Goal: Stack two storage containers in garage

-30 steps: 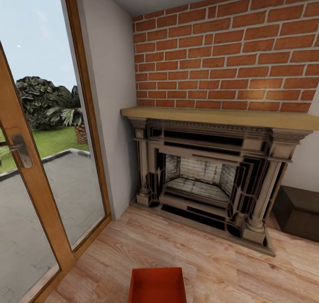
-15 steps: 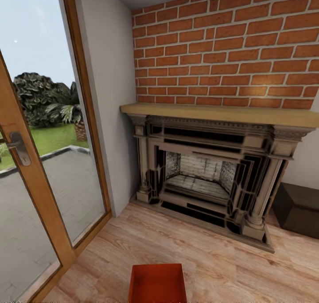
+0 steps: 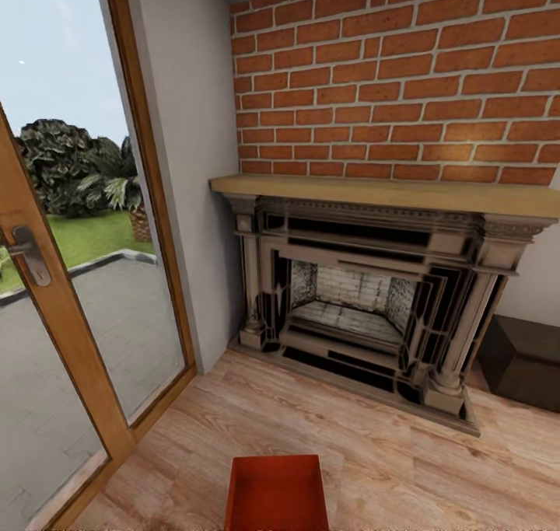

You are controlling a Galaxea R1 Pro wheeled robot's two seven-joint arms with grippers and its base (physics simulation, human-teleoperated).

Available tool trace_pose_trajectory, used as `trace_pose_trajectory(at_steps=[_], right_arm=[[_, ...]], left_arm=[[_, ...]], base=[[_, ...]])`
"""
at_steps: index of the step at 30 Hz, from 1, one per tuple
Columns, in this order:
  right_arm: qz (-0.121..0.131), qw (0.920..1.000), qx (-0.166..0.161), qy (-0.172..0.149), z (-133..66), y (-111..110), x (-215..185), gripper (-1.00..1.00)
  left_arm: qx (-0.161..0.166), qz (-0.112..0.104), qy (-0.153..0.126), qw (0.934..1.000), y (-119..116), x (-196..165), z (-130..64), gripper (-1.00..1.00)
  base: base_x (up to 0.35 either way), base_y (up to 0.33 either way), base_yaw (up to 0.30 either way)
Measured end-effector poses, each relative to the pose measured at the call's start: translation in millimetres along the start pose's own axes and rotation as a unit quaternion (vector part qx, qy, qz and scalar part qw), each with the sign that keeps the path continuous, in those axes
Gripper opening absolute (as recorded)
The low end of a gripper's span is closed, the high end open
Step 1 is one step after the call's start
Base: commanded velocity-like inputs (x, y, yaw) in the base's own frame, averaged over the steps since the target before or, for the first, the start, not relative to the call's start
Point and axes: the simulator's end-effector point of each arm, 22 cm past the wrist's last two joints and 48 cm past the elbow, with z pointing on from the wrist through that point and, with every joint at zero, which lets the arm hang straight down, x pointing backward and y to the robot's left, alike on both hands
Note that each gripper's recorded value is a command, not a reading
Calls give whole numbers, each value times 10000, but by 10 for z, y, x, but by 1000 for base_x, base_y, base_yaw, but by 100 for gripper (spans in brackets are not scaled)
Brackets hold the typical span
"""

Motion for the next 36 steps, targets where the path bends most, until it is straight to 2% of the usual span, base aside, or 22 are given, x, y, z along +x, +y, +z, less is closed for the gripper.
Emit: trace_pose_trajectory(at_steps=[36], right_arm=[[-11, 9996, -56, 285, 14, 39, 229, 100]], left_arm=[[-104, 28, 271, 9996, 80, 219, 39, 100]], base=[[0, 0, 0]])
